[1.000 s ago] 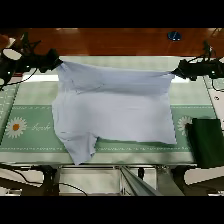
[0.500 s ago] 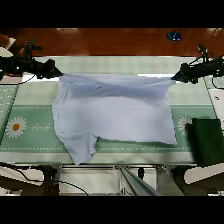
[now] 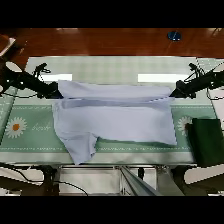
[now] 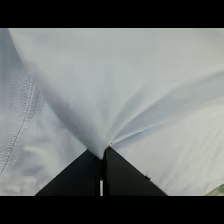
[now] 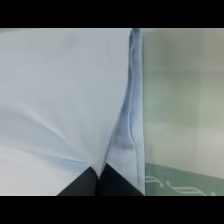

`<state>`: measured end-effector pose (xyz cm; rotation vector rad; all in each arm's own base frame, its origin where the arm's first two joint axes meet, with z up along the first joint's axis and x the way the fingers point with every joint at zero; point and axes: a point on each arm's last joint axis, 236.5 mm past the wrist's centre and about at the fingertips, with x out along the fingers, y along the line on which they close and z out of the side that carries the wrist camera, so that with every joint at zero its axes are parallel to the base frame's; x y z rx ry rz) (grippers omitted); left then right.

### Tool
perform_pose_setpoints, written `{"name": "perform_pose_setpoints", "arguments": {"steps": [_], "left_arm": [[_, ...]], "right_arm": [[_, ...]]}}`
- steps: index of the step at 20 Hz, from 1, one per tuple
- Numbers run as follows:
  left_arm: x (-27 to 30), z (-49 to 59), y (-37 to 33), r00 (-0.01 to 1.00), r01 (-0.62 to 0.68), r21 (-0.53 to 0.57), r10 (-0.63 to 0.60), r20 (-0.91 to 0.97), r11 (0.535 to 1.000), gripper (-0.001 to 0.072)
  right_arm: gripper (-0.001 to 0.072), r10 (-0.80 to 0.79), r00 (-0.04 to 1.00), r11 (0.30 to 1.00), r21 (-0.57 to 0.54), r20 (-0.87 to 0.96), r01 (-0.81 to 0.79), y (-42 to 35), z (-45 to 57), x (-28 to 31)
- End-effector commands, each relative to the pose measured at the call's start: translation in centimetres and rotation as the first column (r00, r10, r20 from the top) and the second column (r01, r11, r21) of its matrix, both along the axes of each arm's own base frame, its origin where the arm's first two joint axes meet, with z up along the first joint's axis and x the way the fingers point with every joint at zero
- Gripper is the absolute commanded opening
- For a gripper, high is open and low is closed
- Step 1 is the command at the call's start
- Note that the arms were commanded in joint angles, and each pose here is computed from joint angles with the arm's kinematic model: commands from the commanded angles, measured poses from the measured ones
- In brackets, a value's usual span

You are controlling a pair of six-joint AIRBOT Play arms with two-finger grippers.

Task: Fold the shirts.

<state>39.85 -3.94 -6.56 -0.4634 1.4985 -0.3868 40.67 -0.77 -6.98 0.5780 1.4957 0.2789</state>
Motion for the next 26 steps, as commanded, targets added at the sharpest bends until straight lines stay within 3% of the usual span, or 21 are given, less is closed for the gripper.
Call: {"name": "perform_pose_setpoints", "arguments": {"steps": [1, 2, 5, 7, 11, 15, 17, 19, 22, 26], "left_arm": [[-0.2, -0.7, -0.3, 1.0, -0.024, -0.011, 0.024, -0.011, 1.0, 0.0239], [-0.4, -0.5, -0.4, 0.999, -0.037, -0.018, 0.036, -0.031, 0.999, 0.0507], [-2.5, 0.4, 0.9, 0.995, -0.009, -0.011, 0.008, -0.097, 1.0, 0.0509], [-4.1, 1.7, 2.7, 0.994, -0.026, -0.007, 0.025, -0.109, 1.0, 0.0509], [-8.8, 2.7, 5.7, 0.988, -0.137, -0.001, 0.136, -0.073, 0.991, 0.0509], [-15.5, 0.2, 5.7, 0.941, -0.32, 0.01, 0.319, -0.113, 0.947, 0.051], [-18.7, -1.6, 4.5, 0.931, -0.317, 0.024, 0.316, -0.181, 0.948, 0.051], [-20.8, -2.8, 4.2, 0.918, -0.301, 0.06, 0.306, -0.25, 0.952, 0.051], [-21.3, -3.0, 1.8, 0.915, -0.307, -0.012, 0.292, -0.28, 0.952, 0.0509], [-20.8, -4.3, -0.9, 0.923, -0.293, -0.043, 0.271, -0.274, 0.955, 0.0509]], "right_arm": [[0.0266, -0.037, 0.999, 0.999, -0.018, 0.004, 0.037, 0.6, -1.7, 0.2], [0.0408, -0.034, 0.999, 0.999, -0.005, -0.004, 0.034, 1.0, -1.4, 0.0], [0.0411, -0.039, 0.998, 0.999, -0.02, -0.051, 0.038, -0.5, 0.6, -2.0], [0.041, -0.06, 0.997, 0.993, -0.101, -0.053, 0.054, -3.8, 3.1, -4.1], [0.041, -0.258, 0.951, 0.928, -0.23, 0.173, 0.294, -9.1, 6.8, -7.1], [0.041, -0.42, 0.862, 0.887, -0.071, 0.283, 0.456, -3.2, 4.4, -11.6], [0.041, -0.419, 0.871, 0.902, 0.007, 0.256, 0.432, 0.5, 3.3, -13.2], [0.041, -0.365, 0.906, 0.929, 0.013, 0.216, 0.371, 2.6, 2.3, -14.5], [0.041, -0.313, 0.924, 0.947, 0.002, 0.22, 0.32, 3.8, 2.2, -14.6], [0.0405, -0.372, 0.9, 0.925, 0.01, 0.23, 0.38, 3.4, 2.3, -13.7]]}}
